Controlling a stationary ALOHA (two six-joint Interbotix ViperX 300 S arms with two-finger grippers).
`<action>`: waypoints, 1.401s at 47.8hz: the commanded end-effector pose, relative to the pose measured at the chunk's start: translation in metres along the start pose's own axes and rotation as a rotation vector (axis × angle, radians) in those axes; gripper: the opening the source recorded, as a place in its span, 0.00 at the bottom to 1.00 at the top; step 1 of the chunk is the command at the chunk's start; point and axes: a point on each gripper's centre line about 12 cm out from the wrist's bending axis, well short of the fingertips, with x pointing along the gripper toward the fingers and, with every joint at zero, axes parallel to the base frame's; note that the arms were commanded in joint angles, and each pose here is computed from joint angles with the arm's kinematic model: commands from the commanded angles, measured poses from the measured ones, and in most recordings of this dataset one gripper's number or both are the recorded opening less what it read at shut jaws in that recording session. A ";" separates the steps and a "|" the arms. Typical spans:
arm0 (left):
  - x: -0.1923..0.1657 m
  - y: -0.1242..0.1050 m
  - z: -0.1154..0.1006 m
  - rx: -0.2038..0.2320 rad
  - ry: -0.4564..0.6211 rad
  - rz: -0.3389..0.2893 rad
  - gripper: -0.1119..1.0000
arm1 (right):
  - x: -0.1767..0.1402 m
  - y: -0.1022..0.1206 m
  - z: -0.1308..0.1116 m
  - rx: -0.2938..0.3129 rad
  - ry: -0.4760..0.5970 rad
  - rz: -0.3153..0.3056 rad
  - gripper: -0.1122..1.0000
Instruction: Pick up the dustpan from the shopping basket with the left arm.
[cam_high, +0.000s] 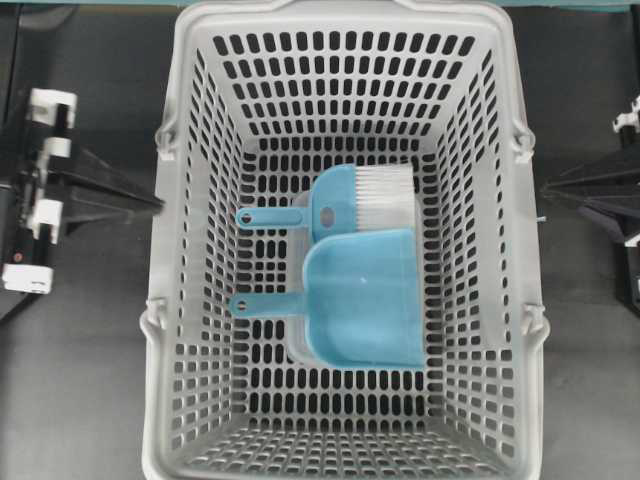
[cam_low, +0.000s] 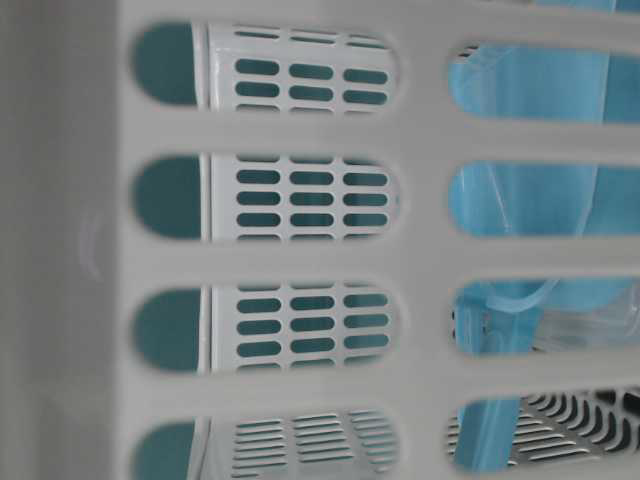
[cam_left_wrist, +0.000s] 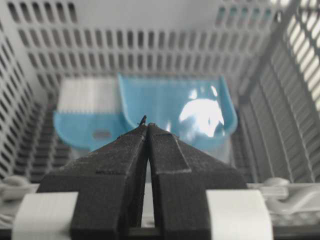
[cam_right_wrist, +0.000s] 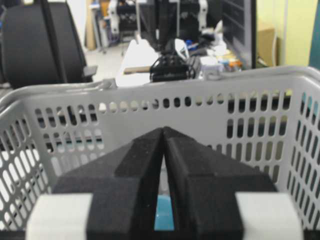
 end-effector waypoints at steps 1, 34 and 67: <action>0.010 -0.007 0.026 0.014 0.066 -0.012 0.10 | 0.003 0.001 0.003 0.006 -0.006 0.002 0.09; 0.140 -0.023 0.023 0.047 0.631 0.001 0.24 | 0.002 0.002 0.000 0.008 0.002 0.011 0.09; 0.197 -0.038 -0.055 0.073 0.936 0.004 0.91 | 0.001 0.005 -0.006 0.009 0.016 0.025 0.09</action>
